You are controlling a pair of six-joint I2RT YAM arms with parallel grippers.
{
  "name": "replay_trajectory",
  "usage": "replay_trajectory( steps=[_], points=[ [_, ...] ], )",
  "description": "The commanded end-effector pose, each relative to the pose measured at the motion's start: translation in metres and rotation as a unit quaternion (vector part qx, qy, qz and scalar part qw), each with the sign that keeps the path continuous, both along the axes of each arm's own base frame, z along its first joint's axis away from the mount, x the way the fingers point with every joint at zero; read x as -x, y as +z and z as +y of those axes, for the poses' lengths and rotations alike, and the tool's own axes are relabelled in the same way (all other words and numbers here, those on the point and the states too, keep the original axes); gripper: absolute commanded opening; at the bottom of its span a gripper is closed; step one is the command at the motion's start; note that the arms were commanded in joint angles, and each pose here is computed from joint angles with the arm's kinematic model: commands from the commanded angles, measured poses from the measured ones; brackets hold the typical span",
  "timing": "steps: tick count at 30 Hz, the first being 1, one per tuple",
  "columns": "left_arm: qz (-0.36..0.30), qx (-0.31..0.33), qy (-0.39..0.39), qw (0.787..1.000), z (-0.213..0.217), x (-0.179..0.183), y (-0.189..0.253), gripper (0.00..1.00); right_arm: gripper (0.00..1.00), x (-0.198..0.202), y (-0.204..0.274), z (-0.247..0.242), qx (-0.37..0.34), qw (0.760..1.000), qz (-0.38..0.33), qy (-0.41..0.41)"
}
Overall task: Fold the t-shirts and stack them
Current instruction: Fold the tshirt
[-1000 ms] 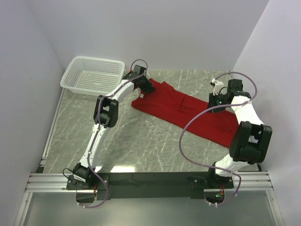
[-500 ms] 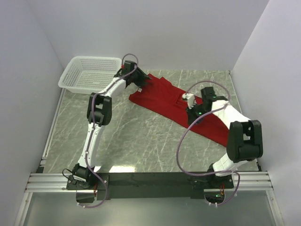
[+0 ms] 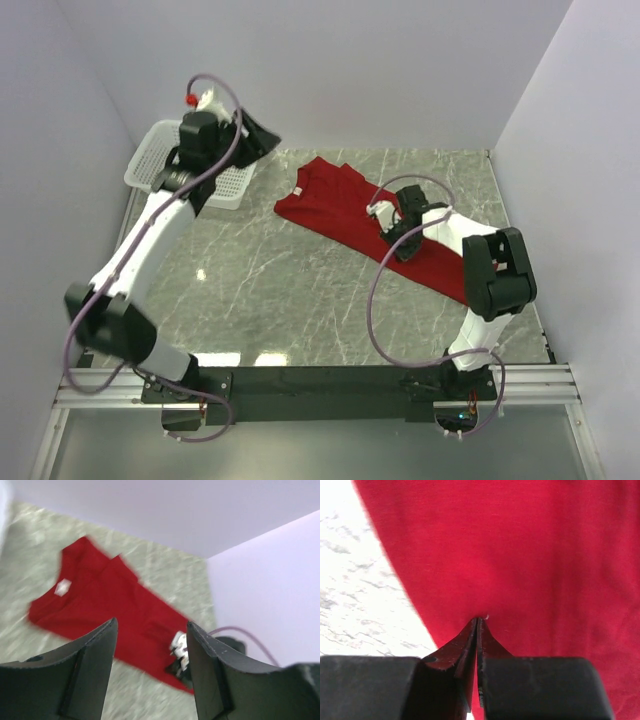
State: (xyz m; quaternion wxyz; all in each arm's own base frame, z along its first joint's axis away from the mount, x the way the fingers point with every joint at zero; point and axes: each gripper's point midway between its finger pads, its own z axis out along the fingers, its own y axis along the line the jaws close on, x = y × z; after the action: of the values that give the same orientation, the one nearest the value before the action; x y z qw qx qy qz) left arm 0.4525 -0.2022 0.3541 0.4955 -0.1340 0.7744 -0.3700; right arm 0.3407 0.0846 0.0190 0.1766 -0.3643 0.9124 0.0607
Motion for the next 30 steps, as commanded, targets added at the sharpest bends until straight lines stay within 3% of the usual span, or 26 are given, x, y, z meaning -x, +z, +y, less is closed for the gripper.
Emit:
replay_trajectory(
  steps=[1,2,4,5,6,10,19,22,25,30],
  points=[
    [0.034,-0.073,0.028,0.996,0.027,0.029,-0.048,0.63,0.09,0.014,-0.006,0.009,0.035,0.998,0.001,0.045],
    [0.053,-0.089,0.045,0.994,0.038,0.04,-0.07,0.64,0.08,0.026,-0.012,0.01,0.039,0.997,0.013,0.059],
    [0.035,-0.089,0.058,0.994,0.053,0.07,-0.058,0.66,0.07,0.041,-0.011,0.016,0.039,0.996,0.023,0.081],
    [0.052,-0.104,0.08,0.99,0.066,0.081,-0.078,0.69,0.07,0.055,-0.016,0.023,0.037,0.994,0.033,0.102],
    [0.032,-0.097,0.09,0.991,0.075,0.098,-0.064,0.71,0.06,0.063,-0.013,0.026,0.038,0.992,0.034,0.112],
    [0.057,-0.104,0.106,0.987,0.095,0.143,-0.092,0.74,0.06,0.093,-0.014,0.047,0.039,0.985,0.051,0.16],
    [0.086,-0.044,0.1,0.99,0.095,0.19,-0.129,0.74,0.07,0.14,-0.003,0.158,-0.029,0.962,0.113,0.246],
    [0.091,-0.027,0.089,0.991,0.089,0.191,-0.137,0.74,0.08,0.143,0.005,0.199,-0.059,0.951,0.14,0.27],
    [0.098,-0.012,0.069,0.993,0.079,0.19,-0.142,0.73,0.1,0.117,0.041,0.234,-0.094,0.948,0.116,0.279],
    [0.11,0.001,0.052,0.993,0.068,0.183,-0.151,0.73,0.14,0.051,0.103,0.215,-0.159,0.961,0.062,0.219]
  ],
)
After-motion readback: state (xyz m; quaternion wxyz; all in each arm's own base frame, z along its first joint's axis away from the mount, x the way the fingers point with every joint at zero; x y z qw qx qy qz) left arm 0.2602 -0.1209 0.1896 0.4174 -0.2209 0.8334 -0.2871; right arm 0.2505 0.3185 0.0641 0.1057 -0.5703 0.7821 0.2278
